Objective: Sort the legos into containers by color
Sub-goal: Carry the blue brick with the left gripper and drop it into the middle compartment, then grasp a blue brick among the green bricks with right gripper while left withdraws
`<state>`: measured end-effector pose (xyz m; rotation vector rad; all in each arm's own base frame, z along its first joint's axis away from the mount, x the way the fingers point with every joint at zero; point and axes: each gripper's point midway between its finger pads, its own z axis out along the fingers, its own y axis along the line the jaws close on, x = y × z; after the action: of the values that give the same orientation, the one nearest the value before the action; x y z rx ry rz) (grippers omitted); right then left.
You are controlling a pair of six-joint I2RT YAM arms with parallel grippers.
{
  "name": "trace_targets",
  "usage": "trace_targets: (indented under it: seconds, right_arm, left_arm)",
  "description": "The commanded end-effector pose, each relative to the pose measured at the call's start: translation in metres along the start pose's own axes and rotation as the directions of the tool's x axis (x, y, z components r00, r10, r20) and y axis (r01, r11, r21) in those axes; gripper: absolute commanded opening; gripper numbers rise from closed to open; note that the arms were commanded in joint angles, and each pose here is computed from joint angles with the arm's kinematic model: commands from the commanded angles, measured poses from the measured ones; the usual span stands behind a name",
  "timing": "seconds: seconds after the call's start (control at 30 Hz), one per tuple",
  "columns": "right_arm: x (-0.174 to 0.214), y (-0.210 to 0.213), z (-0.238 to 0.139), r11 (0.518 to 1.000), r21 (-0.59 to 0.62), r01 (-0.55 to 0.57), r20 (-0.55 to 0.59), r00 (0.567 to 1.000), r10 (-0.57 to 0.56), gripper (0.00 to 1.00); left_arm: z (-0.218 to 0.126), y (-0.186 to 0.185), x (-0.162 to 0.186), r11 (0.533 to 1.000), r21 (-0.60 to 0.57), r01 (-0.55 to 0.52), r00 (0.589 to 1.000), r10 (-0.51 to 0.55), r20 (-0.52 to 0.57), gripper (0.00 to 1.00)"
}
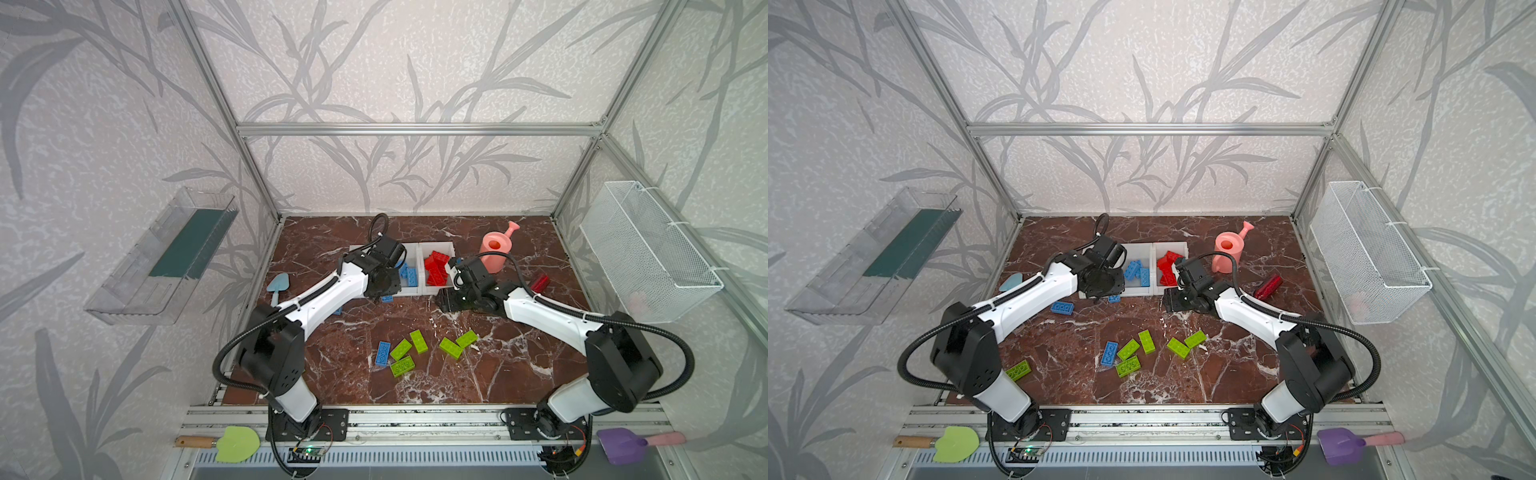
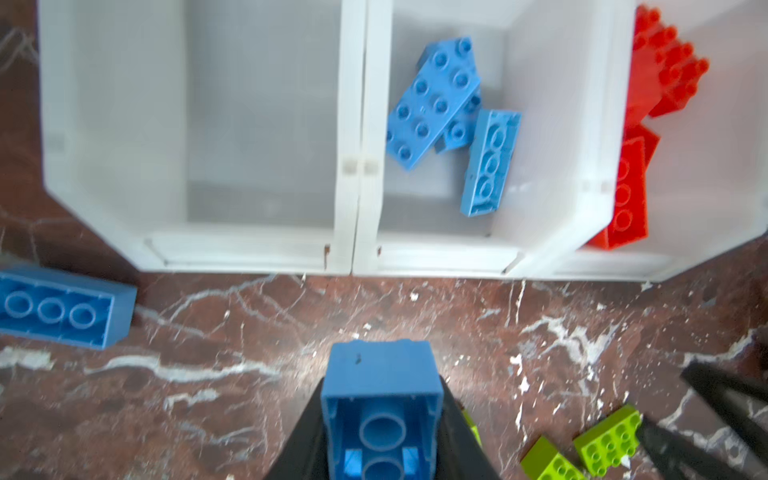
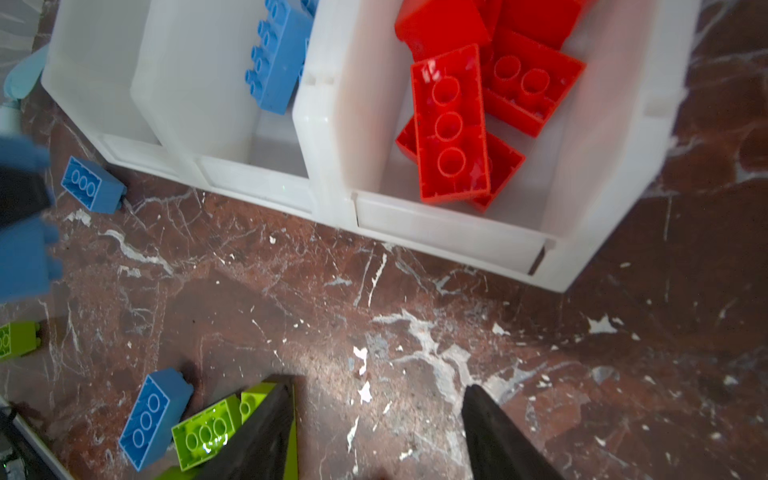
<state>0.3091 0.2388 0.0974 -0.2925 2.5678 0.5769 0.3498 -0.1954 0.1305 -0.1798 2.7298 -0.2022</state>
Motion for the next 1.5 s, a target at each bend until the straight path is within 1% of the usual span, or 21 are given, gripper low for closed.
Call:
trace_targets:
  seconds: [0.0, 0.2, 0.33, 0.47, 0.53, 0.6, 0.67, 0.73, 0.83, 0.97, 1.07, 1.13, 1.17, 1.27, 1.37, 1.47]
  right_arm:
    - [-0.002, 0.002, -0.014, 0.999, -0.025, 0.024, 0.061, 0.998, -0.022, 0.66]
    - [0.024, -0.012, -0.024, 1.0, -0.003, 0.031, 0.07, 0.997, -0.03, 0.66]
    - [0.037, -0.019, -0.03, 0.999, 0.007, 0.033, 0.081, 0.996, -0.034, 0.66]
    - [0.04, -0.022, -0.035, 0.998, 0.021, 0.054, 0.09, 0.994, -0.056, 0.66]
    - [0.039, -0.018, -0.037, 0.995, 0.041, 0.093, 0.097, 0.991, -0.097, 0.66]
    - [0.036, -0.014, -0.038, 0.983, 0.1, 0.152, 0.105, 0.981, -0.162, 0.66]
    - [0.035, -0.007, -0.037, 0.975, 0.121, 0.184, 0.098, 0.976, -0.196, 0.66]
    - [0.034, 0.006, -0.034, 0.973, 0.111, 0.204, 0.091, 0.973, -0.214, 0.66]
    - [0.036, 0.03, -0.03, 0.965, 0.089, 0.246, 0.084, 0.964, -0.253, 0.66]
    - [0.042, 0.069, -0.022, 0.951, 0.049, 0.307, 0.055, 0.949, -0.309, 0.66]
    - [0.049, 0.093, -0.011, 0.942, 0.041, 0.334, 0.016, 0.942, -0.334, 0.66]
    - [0.049, 0.105, -0.004, 0.942, 0.047, 0.333, -0.004, 0.943, -0.334, 0.66]
    - [0.058, 0.117, -0.002, 0.936, 0.038, 0.351, -0.019, 0.936, -0.351, 0.65]
    - [0.063, 0.135, 0.006, 0.934, 0.047, 0.355, -0.05, 0.934, -0.353, 0.65]
    - [0.072, 0.151, 0.017, 0.929, 0.053, 0.366, -0.087, 0.929, -0.361, 0.65]
    - [0.082, 0.165, 0.028, 0.936, 0.041, 0.349, -0.115, 0.932, -0.342, 0.65]
  left_arm:
    - [0.011, -0.007, -0.017, 0.998, -0.015, -0.056, 0.998, 0.056, -0.029, 0.29]
    - [0.038, -0.028, -0.062, 0.993, -0.05, -0.105, 0.994, 0.103, -0.03, 0.29]
    - [0.055, -0.03, -0.08, 0.993, -0.065, -0.1, 0.994, 0.097, -0.044, 0.29]
    - [0.063, -0.028, -0.091, 0.993, -0.073, -0.094, 0.995, 0.091, -0.045, 0.32]
    - [0.062, -0.028, -0.094, 0.993, -0.076, -0.094, 0.995, 0.091, -0.04, 0.39]
    - [0.06, -0.027, -0.096, 0.993, -0.078, -0.093, 0.995, 0.091, -0.035, 0.5]
    - [0.056, -0.026, -0.097, 0.993, -0.077, -0.091, 0.996, 0.09, -0.027, 0.6]
    - [0.048, -0.025, -0.098, 0.994, -0.07, -0.086, 0.996, 0.085, -0.012, 0.7]
    - [0.029, -0.021, -0.1, 0.995, -0.062, -0.072, 0.997, 0.074, 0.026, 0.76]
    - [-0.003, -0.011, -0.095, 0.998, -0.046, -0.045, 0.995, 0.048, 0.085, 0.78]
    - [-0.036, 0.0, -0.089, 1.0, -0.015, -0.014, 0.989, 0.016, 0.15, 0.8]
    - [-0.055, 0.011, -0.079, 1.0, -0.002, 0.005, 0.982, -0.005, 0.191, 0.81]
    - [-0.062, 0.017, -0.074, 1.0, 0.001, 0.013, 0.979, -0.013, 0.205, 0.82]
    - [-0.083, 0.038, -0.055, 0.999, 0.005, 0.04, 0.968, -0.04, 0.248, 0.84]
    - [-0.105, 0.057, -0.035, 0.999, 0.009, 0.046, 0.958, -0.047, 0.283, 0.86]
    - [-0.124, 0.078, -0.017, 0.999, 0.0, 0.045, 0.941, -0.043, 0.334, 0.86]
